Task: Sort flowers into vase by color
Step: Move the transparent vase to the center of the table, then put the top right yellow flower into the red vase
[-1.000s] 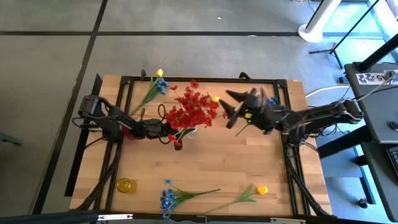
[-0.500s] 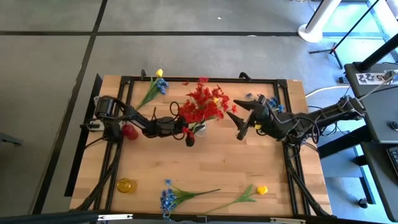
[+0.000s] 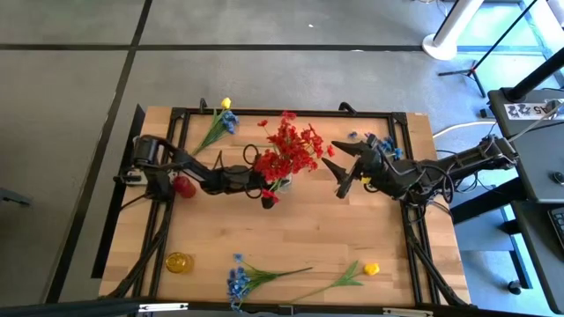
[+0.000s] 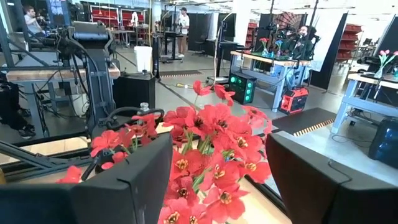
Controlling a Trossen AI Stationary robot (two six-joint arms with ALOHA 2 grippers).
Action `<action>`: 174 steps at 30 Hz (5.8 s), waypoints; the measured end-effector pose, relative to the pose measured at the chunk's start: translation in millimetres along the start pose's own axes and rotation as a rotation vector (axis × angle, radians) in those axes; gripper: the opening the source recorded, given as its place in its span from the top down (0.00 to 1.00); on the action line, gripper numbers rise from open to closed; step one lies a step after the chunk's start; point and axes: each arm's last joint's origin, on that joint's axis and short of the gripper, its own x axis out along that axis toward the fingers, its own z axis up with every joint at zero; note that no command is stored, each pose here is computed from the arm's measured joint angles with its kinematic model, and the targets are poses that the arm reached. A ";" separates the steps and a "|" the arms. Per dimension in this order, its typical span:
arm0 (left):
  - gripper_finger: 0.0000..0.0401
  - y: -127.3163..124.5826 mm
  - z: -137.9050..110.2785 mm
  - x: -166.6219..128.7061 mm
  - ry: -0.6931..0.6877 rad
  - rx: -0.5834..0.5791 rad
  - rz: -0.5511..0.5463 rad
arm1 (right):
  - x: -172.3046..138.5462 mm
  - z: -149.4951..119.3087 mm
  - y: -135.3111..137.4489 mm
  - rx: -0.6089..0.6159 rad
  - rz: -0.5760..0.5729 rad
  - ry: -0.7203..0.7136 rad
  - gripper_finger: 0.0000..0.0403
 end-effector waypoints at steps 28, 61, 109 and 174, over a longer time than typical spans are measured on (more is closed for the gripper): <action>0.51 -0.2 11.5 -14.3 0.148 -0.035 -0.026 | -1.0 -15.7 0.5 -0.059 0.028 0.121 0.36; 0.49 67.7 46.3 -82.0 0.541 0.021 0.291 | -31.5 -1.0 2.4 -0.092 0.104 0.068 0.36; 0.54 187.6 -6.6 -28.2 0.885 -0.167 0.360 | -66.6 -10.7 25.3 -0.043 0.316 0.142 0.36; 0.54 -20.6 -17.8 -39.1 0.645 -0.223 0.513 | -61.4 -23.9 38.2 -0.090 0.323 0.192 0.36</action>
